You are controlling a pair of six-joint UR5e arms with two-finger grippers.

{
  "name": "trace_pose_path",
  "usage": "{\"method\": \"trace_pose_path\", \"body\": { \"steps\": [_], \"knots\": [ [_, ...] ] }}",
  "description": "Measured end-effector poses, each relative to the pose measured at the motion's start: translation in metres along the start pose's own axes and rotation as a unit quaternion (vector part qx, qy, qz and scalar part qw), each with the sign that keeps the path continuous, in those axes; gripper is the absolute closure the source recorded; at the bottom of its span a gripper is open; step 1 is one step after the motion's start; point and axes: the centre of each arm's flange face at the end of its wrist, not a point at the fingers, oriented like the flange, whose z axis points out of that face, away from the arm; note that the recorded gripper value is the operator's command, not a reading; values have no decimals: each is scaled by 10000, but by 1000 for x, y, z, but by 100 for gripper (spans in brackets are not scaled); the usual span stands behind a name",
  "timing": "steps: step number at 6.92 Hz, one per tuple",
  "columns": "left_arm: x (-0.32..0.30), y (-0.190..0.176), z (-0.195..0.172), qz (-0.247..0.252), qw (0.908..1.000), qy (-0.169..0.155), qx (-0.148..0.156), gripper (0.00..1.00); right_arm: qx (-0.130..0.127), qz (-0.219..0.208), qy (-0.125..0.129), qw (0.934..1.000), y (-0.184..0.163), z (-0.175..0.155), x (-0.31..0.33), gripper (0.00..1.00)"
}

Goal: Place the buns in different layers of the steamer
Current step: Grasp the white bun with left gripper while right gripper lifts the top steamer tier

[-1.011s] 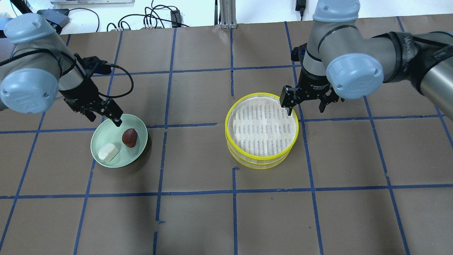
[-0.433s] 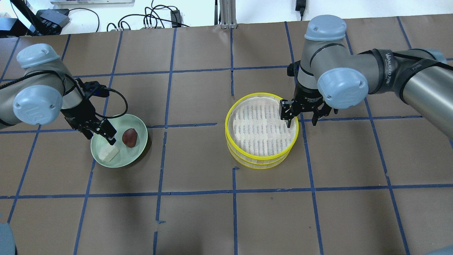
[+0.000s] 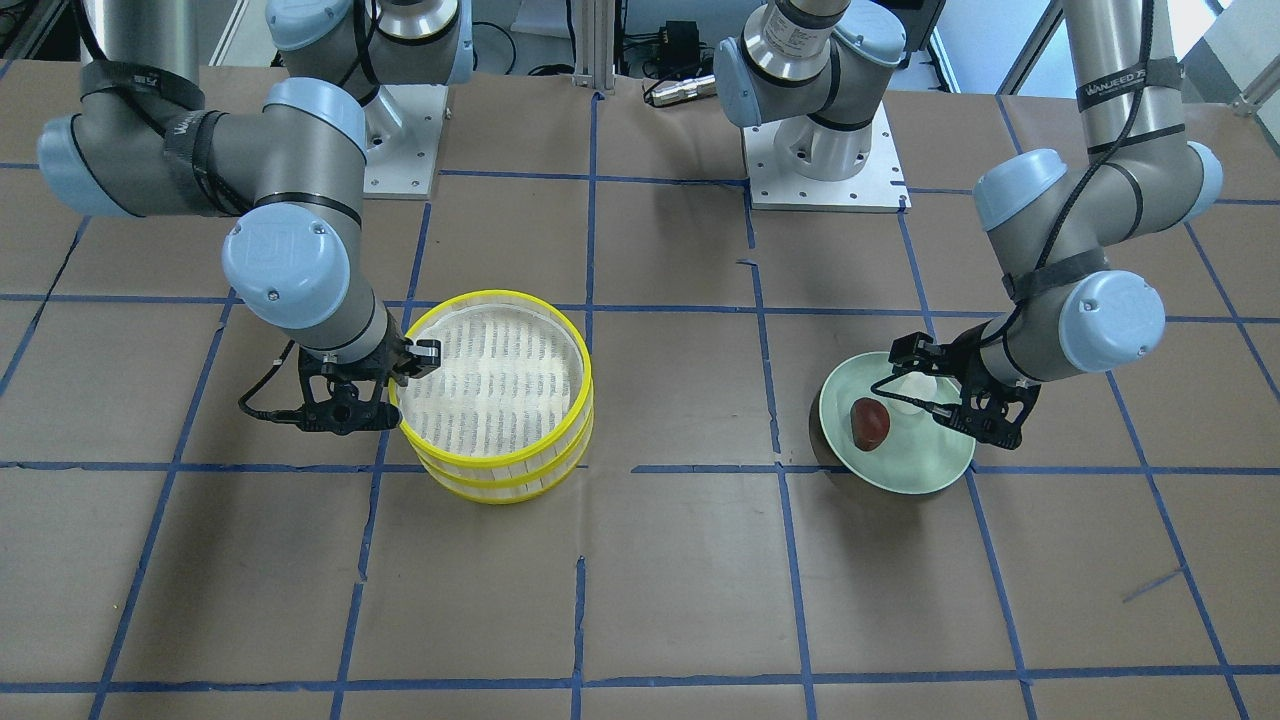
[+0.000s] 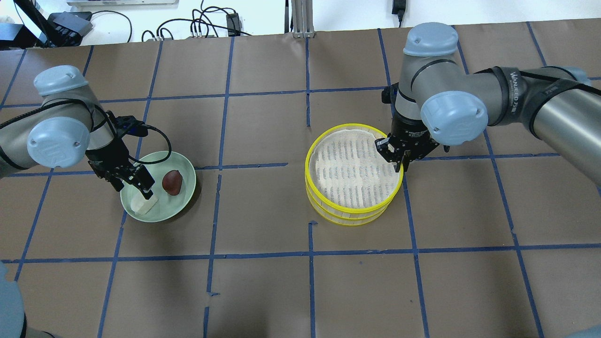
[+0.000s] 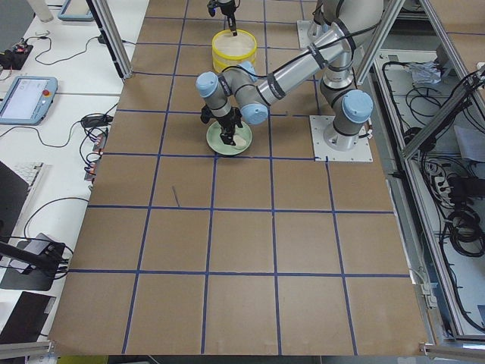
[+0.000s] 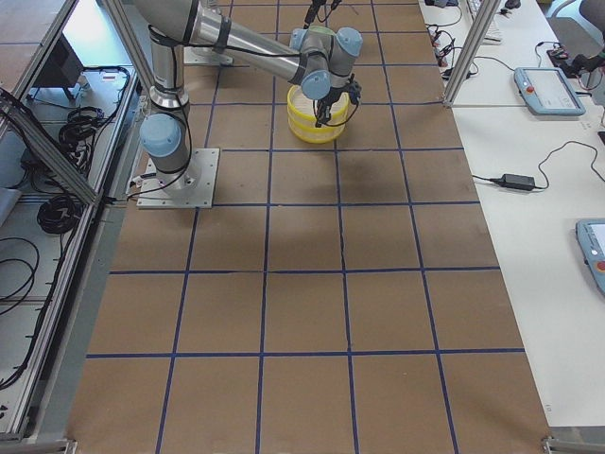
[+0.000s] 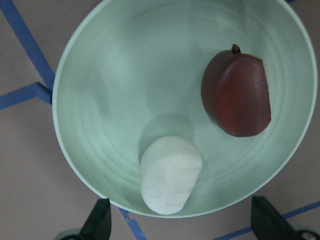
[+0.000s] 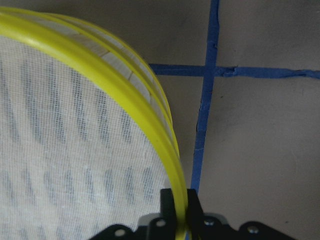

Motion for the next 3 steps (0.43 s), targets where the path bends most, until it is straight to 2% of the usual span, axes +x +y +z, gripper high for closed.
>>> {"method": "trace_pose_path", "body": {
  "steps": [1,2,3],
  "knots": [
    [-1,-3,7,62,10000,21,-75,29,68,-5,-3,10000,2,-11,2,92],
    [-3,-6,14,97,9998,60,-142,40,124,-3,-11,9999,5,-29,7,92],
    [-4,-8,20,112,9997,94,-185,59,123,4,-25,9999,5,-49,14,92]
  ]
}}
